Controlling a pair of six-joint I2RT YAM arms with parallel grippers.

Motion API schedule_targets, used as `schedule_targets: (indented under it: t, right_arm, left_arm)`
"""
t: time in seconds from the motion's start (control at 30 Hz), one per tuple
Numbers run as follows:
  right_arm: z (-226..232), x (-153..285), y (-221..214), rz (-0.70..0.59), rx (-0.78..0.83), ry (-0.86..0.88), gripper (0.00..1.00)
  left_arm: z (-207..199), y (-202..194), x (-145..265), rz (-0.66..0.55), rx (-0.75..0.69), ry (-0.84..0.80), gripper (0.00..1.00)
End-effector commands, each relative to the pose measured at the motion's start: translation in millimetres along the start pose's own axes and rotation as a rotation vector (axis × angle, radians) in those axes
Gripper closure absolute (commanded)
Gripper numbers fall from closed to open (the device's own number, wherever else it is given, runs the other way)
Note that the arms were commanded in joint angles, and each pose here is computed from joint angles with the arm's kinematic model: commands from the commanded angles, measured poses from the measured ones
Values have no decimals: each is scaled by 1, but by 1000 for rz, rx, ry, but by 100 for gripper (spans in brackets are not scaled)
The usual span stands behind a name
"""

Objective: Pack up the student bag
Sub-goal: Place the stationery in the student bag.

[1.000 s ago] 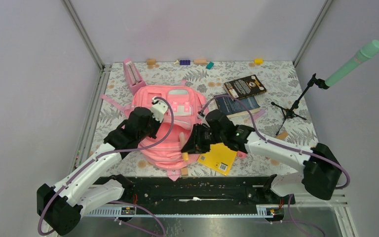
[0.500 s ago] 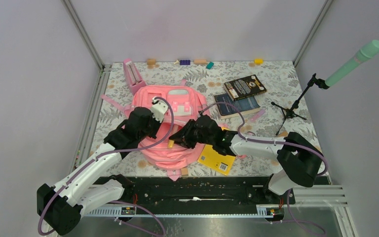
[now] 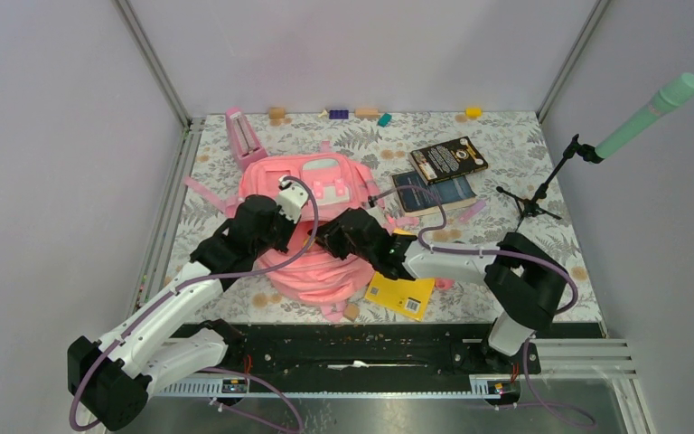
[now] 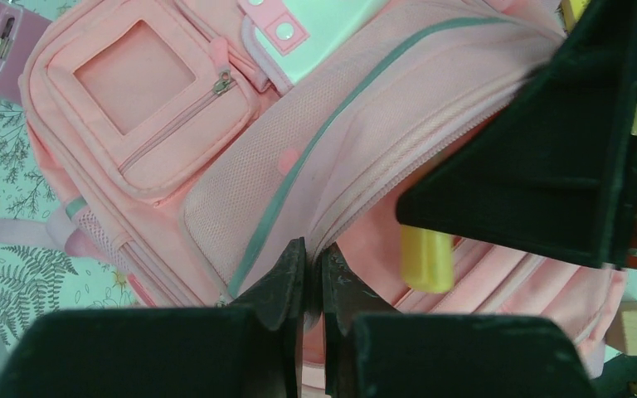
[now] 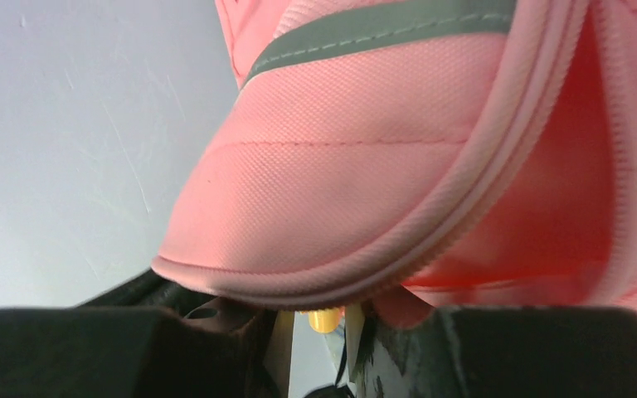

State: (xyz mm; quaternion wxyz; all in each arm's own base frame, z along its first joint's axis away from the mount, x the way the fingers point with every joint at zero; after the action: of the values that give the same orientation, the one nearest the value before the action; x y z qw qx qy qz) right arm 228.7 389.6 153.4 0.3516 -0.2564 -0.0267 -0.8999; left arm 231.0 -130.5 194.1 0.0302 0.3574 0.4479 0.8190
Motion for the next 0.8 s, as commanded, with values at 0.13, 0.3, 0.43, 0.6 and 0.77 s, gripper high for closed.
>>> schedule_targets:
  t: [0.13,0.3,0.43,0.6,0.77]
  right_arm:
    - [35,-19,14,-178,86,81,88]
    - [31,-12,18,-209,148,109,61]
    - [32,-7,18,-213,190,139,49]
    - [30,-2,19,-222,236,146,48]
    - [31,7,20,-231,285,163,50]
  left_arm:
    - [9,35,7,-131,38,20,100]
    - [9,35,7,-129,38,21,100]
    - [9,35,7,-128,38,22,100]
    - [10,35,7,-126,38,25,100]
    - [10,34,6,-121,37,29,100]
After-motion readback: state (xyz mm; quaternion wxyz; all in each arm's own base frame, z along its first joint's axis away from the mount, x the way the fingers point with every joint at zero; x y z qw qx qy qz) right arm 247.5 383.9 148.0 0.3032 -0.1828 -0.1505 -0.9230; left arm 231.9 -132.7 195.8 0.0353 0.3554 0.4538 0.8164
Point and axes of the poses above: each gripper's point midway between its finger pads, its own x axis back along the fingers, its own z axis along the line the jaws close on, y = z × x, the point moved 4 cm from there along x, back along the fingers, and after that the axes turned 13 degrees about -x, right-handed, at the moved point
